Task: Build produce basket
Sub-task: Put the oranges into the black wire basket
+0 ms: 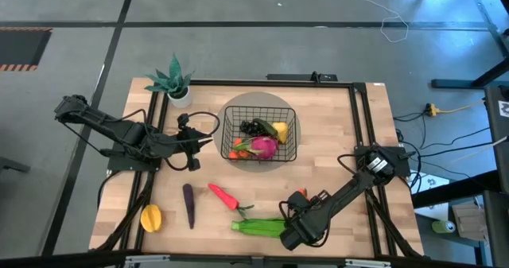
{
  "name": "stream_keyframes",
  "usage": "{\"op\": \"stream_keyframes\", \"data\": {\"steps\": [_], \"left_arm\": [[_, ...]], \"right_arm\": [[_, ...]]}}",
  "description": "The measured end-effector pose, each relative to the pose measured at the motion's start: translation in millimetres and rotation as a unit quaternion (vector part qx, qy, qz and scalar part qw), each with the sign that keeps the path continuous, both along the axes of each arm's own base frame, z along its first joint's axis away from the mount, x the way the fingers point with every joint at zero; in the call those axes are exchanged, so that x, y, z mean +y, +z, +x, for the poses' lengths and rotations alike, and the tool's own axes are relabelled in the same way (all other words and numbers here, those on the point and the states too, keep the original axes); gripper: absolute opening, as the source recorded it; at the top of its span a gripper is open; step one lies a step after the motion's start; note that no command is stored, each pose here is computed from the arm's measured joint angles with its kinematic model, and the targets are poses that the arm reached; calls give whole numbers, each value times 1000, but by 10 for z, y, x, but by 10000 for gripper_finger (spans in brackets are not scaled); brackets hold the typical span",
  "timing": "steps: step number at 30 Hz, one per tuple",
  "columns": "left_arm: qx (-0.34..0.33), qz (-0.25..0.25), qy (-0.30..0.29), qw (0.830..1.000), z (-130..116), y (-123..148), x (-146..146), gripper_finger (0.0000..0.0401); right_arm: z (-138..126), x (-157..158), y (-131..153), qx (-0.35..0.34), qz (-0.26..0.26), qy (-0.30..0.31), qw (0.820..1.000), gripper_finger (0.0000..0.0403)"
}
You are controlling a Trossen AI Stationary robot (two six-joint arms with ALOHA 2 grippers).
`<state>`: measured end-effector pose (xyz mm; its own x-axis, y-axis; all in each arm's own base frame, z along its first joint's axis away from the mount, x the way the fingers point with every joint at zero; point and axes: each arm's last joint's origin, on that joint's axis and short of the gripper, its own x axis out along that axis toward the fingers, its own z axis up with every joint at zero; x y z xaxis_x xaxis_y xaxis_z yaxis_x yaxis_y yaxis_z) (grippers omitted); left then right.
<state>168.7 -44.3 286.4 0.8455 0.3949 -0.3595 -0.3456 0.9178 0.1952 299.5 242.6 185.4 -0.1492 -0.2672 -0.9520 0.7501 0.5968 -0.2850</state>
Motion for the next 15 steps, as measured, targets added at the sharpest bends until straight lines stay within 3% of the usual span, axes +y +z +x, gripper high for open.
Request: {"op": "stream_keyframes", "data": {"steps": [8,15], "left_arm": [[0,0,0,1000,0,0,0,43],[0,0,0,1000,0,0,0,43]], "right_arm": [[23,-19,3,-29,-30,11,999,114],[38,-38,4,-24,-25,5,999,39]]}}
